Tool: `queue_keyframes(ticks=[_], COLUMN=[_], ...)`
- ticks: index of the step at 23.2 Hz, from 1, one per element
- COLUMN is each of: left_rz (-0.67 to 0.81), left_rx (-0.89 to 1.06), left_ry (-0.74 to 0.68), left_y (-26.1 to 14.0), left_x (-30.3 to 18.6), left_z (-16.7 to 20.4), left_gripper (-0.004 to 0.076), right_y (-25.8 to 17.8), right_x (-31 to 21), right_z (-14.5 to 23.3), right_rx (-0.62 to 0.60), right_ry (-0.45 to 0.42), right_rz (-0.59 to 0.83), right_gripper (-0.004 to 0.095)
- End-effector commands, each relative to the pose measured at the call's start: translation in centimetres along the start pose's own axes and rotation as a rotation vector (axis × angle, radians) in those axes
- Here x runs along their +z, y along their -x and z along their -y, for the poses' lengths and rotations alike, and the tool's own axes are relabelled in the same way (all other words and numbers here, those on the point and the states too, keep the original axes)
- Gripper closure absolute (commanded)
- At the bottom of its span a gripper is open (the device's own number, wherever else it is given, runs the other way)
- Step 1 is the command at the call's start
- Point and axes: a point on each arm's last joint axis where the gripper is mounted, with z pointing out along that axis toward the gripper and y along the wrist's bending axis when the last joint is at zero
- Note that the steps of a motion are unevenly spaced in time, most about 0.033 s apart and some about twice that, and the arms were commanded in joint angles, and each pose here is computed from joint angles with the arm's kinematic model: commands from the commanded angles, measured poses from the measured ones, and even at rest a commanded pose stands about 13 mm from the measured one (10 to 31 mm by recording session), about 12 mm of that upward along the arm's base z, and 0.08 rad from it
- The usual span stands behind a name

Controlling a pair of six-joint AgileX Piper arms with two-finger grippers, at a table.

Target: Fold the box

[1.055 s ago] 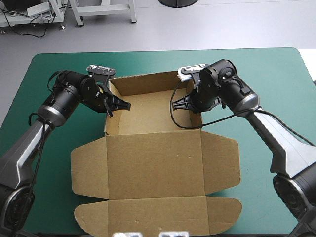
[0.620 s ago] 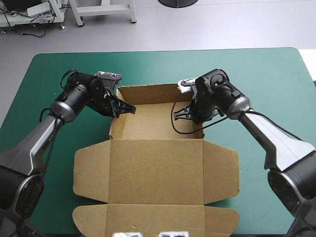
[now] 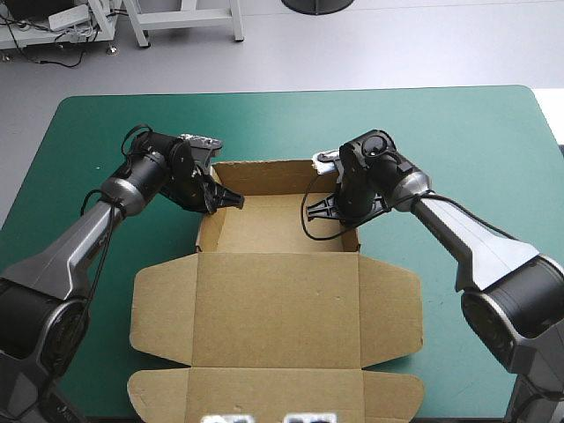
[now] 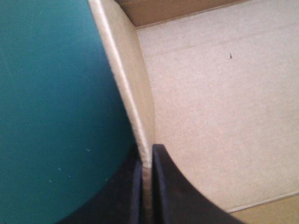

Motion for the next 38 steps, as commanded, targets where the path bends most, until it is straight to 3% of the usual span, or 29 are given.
queue_keyframes(ticks=[1, 3, 7, 13, 16, 25, 30, 35, 38], left_rz=[0.1, 0.1, 0.102, 0.14, 0.15, 0.21, 0.293, 0.47, 0.504], left_rx=[0.005, 0.01, 0.024, 0.025, 0.025, 0.036, 0.057, 0.082, 0.105], left_ry=[-0.028, -0.03, -0.047, -0.051, -0.052, -0.033, 0.012, 0.026, 0.018], left_y=[0.6, 0.6, 0.5, 0.5, 0.5, 0.7, 0.9, -0.1, -1.6], left_x=[-2.3, -2.3, -2.7, -3.8, -4.1, -4.9, -6.3, -11.5, -13.4], left_z=[0.5, 0.5, 0.7, 0.7, 0.7, 0.5, 0.1, -0.1, -0.2], left_gripper=[0.0729, 0.0724, 0.0638, 0.0391, 0.0319, 0.0314, 0.0314, 0.0314, 0.0314], right_y=[0.3, 0.4, 0.9, 1.3, 1.3, 1.4, 2.2, 1.8, 1.5], right_x=[-2.3, -2.5, -4.0, -5.6, -5.6, -5.6, -7.7, -10.5, -11.5], right_z=[-0.2, -0.2, -0.3, -0.4, -0.4, -0.3, 0.2, 0.4, 0.5], right_rx=[-0.032, -0.032, -0.031, -0.03, -0.028, -0.025, -0.023, -0.018, -0.019], right_ry=[0.039, 0.041, 0.048, 0.057, 0.057, 0.04, -0.01, 0.011, 0.019], right_rz=[0.089, 0.097, 0.121, 0.153, 0.153, 0.159, 0.241, 0.315, 0.337], right_gripper=[0.0911, 0.0892, 0.0736, 0.0499, 0.0427, 0.0385, 0.0386, 0.0386, 0.0386])
